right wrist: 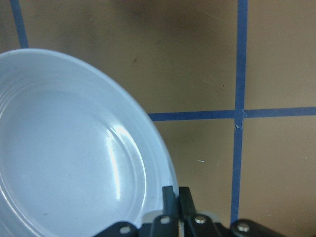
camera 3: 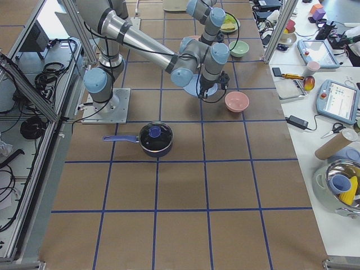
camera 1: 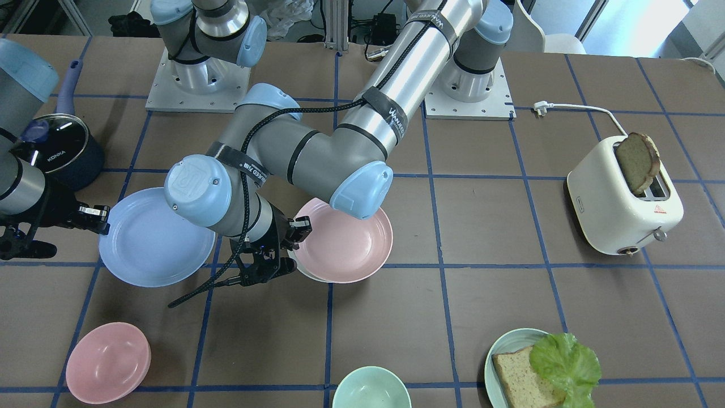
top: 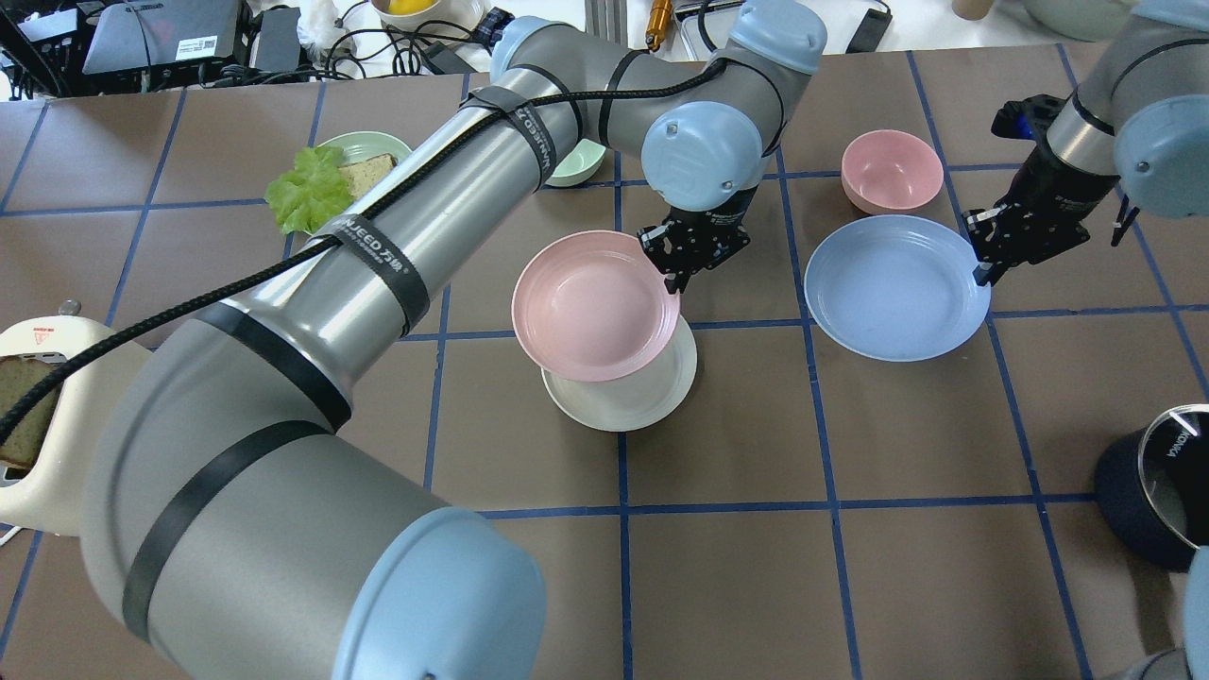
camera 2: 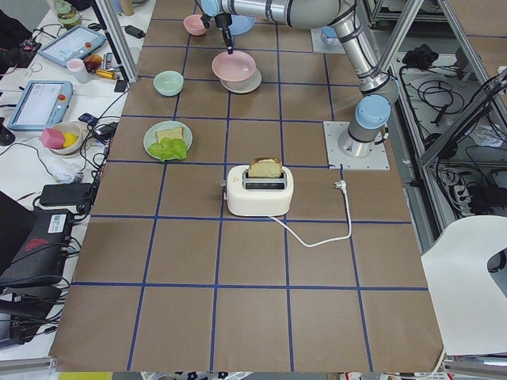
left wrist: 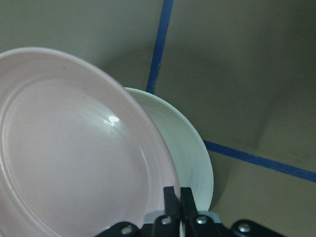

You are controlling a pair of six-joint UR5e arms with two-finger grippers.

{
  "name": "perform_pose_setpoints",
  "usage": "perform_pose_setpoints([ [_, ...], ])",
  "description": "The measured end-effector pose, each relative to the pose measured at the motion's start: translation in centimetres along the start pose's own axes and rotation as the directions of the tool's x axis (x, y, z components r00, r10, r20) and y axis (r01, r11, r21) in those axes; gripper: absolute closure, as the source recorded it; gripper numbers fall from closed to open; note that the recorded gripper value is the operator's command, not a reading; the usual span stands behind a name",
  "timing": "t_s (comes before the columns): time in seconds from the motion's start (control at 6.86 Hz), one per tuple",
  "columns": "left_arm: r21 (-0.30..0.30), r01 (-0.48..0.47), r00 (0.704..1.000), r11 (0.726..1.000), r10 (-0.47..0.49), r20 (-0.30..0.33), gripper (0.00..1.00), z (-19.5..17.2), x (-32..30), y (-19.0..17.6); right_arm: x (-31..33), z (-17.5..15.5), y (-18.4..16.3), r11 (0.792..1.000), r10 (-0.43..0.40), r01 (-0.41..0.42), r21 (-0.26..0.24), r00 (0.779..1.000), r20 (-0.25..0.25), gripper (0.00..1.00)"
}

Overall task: Stack three plates with pink and blue
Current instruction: 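Lift the pink plate with the left gripper and carry it over the cream plate, then lower the pink plate onto the cream plate and open the left gripper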

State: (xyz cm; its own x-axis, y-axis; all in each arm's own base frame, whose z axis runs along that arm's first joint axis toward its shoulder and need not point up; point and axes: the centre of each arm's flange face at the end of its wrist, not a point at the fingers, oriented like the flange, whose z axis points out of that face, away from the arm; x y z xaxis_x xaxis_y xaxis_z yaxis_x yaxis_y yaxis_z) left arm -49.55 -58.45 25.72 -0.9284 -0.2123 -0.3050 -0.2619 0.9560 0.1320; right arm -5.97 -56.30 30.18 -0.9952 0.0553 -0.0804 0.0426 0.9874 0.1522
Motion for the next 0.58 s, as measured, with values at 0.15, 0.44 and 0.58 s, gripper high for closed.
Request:
perform_pose_setpoints([
  [0.15,-0.018,-0.002,1.0,1.0,0.002,0.021,1.0,0.8,0.5,0.1,0.0,0.0,0.0,1.0,0.0,-0.001,-0.004,1.0,-0.003,1.0],
  [0.44,-0.05,0.014,0.999,0.999,-0.012,0.04,1.0,2.1,1.3,0.4,0.0,0.1,0.1,1.0,0.001,-0.001,-0.013,1.0,-0.003,1.0],
  [0.58,-0.058,0.02,0.999,0.998,-0.018,0.039,1.0,2.5,1.6,0.3,0.0,0.1,0.2,1.0,0.001,-0.001,-0.015,1.0,-0.003,1.0],
])
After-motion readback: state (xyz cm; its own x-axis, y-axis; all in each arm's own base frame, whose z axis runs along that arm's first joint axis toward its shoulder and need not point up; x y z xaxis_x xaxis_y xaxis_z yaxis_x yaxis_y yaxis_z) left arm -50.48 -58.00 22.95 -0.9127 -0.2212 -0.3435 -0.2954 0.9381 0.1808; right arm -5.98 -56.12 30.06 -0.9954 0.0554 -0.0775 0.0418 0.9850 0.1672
